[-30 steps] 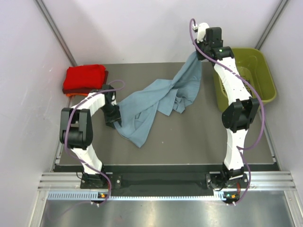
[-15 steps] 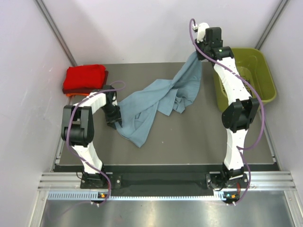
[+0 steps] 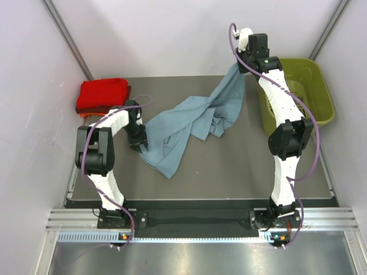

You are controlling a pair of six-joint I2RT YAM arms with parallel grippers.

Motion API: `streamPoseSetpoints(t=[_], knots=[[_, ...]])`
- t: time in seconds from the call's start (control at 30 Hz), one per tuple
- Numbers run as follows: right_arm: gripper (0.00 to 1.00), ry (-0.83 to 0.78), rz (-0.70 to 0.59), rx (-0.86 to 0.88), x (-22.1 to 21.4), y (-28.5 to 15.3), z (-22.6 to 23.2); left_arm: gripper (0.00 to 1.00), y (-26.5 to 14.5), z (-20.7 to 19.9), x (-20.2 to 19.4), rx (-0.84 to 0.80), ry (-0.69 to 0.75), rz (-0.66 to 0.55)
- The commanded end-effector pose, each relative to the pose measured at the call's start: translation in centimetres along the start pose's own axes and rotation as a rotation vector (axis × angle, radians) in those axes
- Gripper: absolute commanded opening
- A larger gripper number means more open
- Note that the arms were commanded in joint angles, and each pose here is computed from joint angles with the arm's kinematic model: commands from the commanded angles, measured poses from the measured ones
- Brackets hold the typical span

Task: Fold and stack the t-shirts
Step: Flatten the tshirt out

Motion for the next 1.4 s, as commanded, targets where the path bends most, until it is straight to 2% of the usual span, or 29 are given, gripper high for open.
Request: streamPoseSetpoints(t=[0.0,0.2,0.67,0.93,1.03,1.17,1.37], knots=[[0.00,-0.015,-0.047,-0.030,1.6,-0.2,-0.2,0.41,-0.8,-0.6,1.4,-0.006,0.006,-0.036],[0.00,-0.013,-0.042,-0.025,1.4,0.5,0.0,0.40,-2.0,-0.4,0.8,0.010,0.019,-0.048],[0.00,-0.025,-0.044,-0.032,1.6,0.7,0.2,0.40,0.4,-0.4,0.8,0.018,0.010,-0.017],[0.00,-0.033,-0.038,-0.045,1.4,0.9,0.1,0.35,0.8,-0.9,1.0,0.014,0.015,-0.003],[0.00,-0.034,-0.038,-0.049,1.4,1.0,-0.1,0.27,0.8,-1.0,0.9,0.006,0.018,-0.001],[0.00,-0.032,-0.039,-0.050,1.4,0.8,-0.1,0.09,0.1,-1.2,1.1,0.000,0.028,-0.015],[0.00,-0.034,-0.038,-0.055,1.5,0.6,-0.2,0.08,-2.5,-1.1,1.1,-0.004,0.048,-0.064]])
Point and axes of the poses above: each gripper's point midway between its finger pads, its own y axis out along the fingers, its own z axis along the line the jaws close on, x = y × z, the point moved 3 cm from there along -y, back along the fingers, and after that the axes turned 12 degrees about -y, right-handed, at the moved point
